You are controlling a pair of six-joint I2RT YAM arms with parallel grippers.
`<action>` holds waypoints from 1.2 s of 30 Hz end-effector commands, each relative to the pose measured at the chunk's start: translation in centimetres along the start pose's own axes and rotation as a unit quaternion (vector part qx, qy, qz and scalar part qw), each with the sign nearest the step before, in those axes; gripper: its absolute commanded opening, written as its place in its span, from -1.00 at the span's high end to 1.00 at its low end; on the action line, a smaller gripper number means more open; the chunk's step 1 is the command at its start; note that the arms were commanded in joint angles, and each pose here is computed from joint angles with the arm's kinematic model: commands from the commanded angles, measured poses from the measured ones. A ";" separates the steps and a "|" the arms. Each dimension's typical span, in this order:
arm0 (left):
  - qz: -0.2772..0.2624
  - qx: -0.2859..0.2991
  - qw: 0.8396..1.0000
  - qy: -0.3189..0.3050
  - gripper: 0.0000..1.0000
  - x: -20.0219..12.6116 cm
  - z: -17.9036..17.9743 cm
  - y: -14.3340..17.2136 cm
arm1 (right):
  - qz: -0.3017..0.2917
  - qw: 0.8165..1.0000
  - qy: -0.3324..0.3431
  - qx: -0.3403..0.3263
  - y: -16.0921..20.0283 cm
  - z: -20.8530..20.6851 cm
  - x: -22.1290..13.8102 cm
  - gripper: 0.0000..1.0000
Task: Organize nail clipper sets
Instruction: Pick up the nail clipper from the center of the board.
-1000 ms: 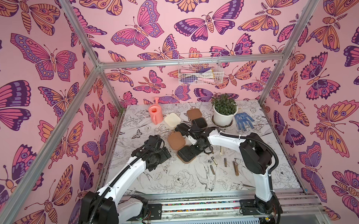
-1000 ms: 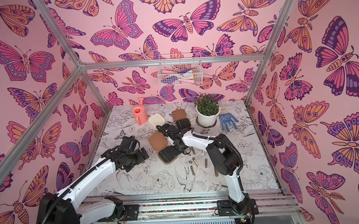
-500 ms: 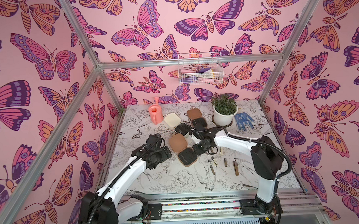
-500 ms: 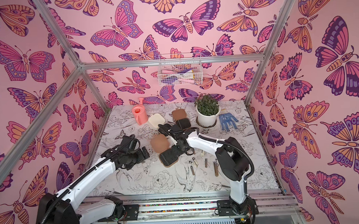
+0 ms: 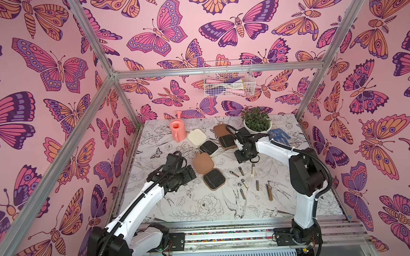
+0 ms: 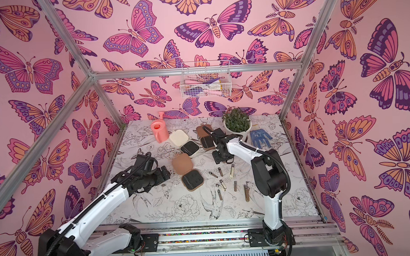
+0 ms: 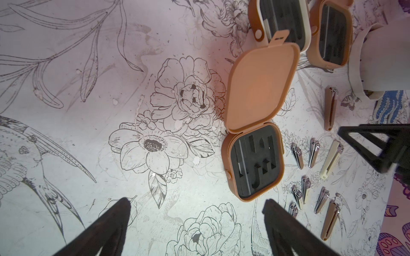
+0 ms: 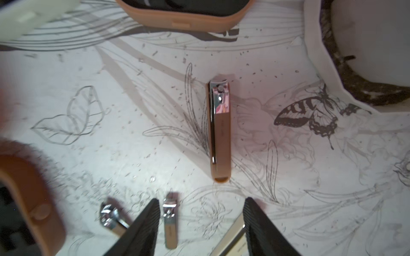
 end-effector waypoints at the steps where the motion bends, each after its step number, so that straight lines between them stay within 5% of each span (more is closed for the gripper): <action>1: 0.001 0.005 1.000 0.005 -0.88 -0.2 0.0 0.3 | -0.017 1.000 0.013 -0.005 -2.0 -1.4 0.3 -0.24; 20: 0.005 -0.002 1.000 0.000 -0.83 0.3 -0.1 0.2 | 0.001 1.000 -0.003 0.001 -3.0 -1.7 3.8 0.08; 36: 0.008 -0.004 1.000 -0.001 -0.83 0.4 0.0 0.3 | 0.016 1.000 -0.018 0.009 -2.4 -1.2 4.0 0.70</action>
Point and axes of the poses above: each gripper's point midway between its finger pads, its own x axis out along the fingers, its own z axis along the line the jaws close on, y = z × x, the point moved 4 cm from there along -x, back along the fingers, and after that the axes turned 1 degree about x, right-handed, at the moved point
